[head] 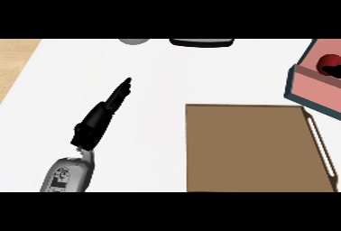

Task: Pick the tomato from the tray and place it in the cardboard box

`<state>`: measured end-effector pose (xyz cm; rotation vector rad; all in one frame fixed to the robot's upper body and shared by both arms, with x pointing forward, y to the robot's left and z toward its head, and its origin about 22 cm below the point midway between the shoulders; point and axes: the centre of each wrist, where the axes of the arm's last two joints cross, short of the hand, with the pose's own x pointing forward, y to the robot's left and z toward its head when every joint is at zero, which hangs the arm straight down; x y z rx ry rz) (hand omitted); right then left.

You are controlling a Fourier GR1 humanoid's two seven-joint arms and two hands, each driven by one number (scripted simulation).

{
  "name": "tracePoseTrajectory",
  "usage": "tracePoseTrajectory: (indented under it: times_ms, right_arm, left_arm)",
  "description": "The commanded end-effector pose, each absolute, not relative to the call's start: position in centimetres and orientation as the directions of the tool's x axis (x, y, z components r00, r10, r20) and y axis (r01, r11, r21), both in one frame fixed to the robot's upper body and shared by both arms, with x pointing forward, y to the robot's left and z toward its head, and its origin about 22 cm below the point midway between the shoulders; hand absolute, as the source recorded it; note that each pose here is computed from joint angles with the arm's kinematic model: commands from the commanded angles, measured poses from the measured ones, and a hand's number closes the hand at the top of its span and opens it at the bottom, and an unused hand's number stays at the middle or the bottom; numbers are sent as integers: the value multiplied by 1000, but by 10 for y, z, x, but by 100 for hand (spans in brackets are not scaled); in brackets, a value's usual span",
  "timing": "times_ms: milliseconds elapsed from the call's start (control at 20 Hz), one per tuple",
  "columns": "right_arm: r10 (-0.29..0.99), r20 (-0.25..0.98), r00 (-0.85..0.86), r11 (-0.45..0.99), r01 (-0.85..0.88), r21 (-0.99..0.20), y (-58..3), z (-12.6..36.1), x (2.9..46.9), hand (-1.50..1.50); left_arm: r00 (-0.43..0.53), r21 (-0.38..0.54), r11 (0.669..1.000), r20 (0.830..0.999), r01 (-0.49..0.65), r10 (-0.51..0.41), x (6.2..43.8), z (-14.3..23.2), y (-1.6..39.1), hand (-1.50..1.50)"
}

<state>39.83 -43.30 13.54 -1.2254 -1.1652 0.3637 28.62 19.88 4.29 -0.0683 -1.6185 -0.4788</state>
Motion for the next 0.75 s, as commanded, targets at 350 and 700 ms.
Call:
tracePoseTrajectory:
  times_ms: [350,700]
  right_arm:
    - [579,789,206,551,615,-565,-453,120,387,-150]
    - [376,926,-34,640,732,-233,-502,119,350,-150]
  left_arm:
    - [-115,255,914,967,315,-230,291,52,202,0]
    - [-99,254,916,967,309,-235,288,46,212,0]
